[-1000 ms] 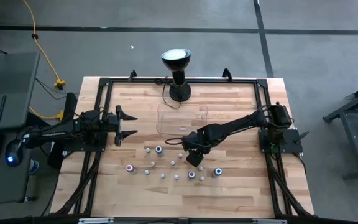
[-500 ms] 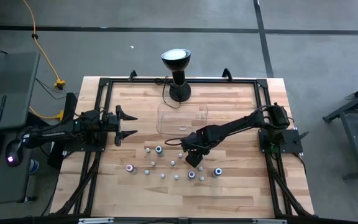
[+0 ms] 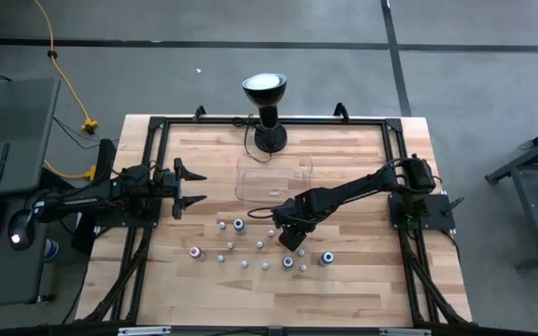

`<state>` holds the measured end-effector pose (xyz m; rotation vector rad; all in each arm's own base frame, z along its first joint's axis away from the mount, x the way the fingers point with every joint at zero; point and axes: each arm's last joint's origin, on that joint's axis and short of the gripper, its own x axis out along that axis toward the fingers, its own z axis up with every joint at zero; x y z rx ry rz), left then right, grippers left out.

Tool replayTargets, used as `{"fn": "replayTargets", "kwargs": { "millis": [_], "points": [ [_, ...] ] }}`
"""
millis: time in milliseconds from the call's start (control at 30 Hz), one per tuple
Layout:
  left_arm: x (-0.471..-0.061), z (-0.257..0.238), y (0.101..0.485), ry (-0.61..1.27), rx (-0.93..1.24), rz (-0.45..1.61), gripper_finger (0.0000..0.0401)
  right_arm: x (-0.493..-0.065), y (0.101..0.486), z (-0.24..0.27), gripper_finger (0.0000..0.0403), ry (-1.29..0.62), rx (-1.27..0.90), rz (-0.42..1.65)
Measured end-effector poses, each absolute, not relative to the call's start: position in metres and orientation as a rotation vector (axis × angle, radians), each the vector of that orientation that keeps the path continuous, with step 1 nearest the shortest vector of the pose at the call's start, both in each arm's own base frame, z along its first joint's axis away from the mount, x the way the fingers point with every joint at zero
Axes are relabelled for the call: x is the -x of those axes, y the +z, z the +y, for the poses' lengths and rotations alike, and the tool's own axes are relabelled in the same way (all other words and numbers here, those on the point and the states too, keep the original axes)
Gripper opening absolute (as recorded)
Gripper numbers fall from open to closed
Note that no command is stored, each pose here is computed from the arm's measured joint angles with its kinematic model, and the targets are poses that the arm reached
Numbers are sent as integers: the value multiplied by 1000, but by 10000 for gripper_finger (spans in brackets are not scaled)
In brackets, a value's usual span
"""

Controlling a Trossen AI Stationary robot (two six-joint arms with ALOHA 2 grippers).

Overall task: Pick & Place food coloring
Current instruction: Put the right green food coloring bottle into the transparent bin

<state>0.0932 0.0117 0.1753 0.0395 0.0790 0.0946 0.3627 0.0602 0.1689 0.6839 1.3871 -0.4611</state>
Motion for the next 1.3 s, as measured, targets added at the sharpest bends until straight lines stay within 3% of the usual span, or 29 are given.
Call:
{"fn": "replayTargets", "kwargs": {
  "millis": [800, 1300],
  "points": [
    [-93, 12, 175, 94, -40, 79, 278, -363, 170, 60, 59, -455, -689, 1388],
    [-93, 12, 175, 94, -40, 79, 278, -363, 170, 61, 51, -440, -677, 1390]
  ]
}}
